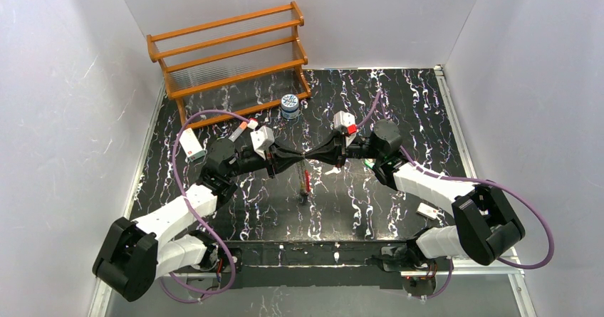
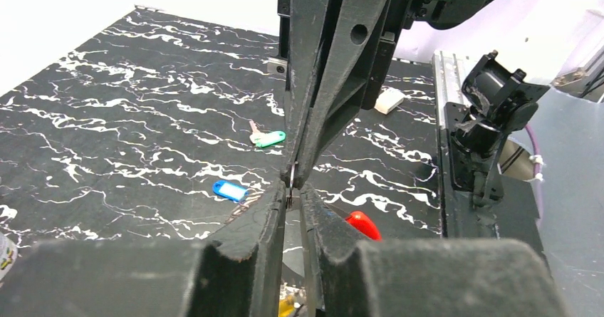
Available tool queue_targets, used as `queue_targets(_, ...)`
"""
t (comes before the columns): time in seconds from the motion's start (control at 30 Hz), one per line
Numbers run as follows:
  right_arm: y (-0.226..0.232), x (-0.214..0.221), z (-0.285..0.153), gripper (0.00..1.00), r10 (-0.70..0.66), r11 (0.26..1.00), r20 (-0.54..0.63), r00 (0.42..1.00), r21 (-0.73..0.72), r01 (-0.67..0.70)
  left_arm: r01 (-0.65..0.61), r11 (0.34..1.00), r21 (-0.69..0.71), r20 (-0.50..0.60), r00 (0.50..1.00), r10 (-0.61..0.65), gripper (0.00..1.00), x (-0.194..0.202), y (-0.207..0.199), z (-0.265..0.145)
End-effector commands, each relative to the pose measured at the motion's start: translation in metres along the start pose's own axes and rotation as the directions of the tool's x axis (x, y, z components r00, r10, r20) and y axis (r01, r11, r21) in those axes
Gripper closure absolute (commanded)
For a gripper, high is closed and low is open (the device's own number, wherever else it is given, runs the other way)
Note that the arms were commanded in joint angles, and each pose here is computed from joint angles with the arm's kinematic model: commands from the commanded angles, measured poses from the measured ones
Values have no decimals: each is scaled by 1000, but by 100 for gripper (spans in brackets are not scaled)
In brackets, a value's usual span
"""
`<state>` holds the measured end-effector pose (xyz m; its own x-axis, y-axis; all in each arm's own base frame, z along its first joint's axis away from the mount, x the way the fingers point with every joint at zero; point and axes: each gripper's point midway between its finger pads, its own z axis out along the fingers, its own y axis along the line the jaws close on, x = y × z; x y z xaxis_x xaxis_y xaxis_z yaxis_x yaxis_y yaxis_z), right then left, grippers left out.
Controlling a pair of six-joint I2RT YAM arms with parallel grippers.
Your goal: Put the keys on the keyring
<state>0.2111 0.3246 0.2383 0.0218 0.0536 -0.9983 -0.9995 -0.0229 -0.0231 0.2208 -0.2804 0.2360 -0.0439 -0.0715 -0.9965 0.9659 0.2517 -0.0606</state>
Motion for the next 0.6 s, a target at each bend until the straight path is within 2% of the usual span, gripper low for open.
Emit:
queue_targets(0.0,0,-15,1,99,-48,999,37,998,-14,49,-45,999,-1,41,998,45,91,-19,1,4)
queue_targets(0.1,1,-15,1,99,-47,999,37,998,-19,48,-46,999,-20,41,998,47,99,-17,4,3)
queue_targets(0.33,-1,-18,1,97,-48,999,39,998,-8,48,-56,997,-59,45,997,58,100,-17,8,0)
queue_targets(0.43,-4,-20,1,69,-54,999,38,998,4,54,-61,996,-66,42,997,64,100,-17,9,-1)
queue_targets(0.53,-5,-24,1,51,-72,997,39,997,14,71,-76,994,-75,36,996,79,100,-17,10,-2)
queue_targets(0.57,-7,-25,1,40,-73,997,40,997,29,72,-82,994,-77,35,996,85,100,-17,10,-3)
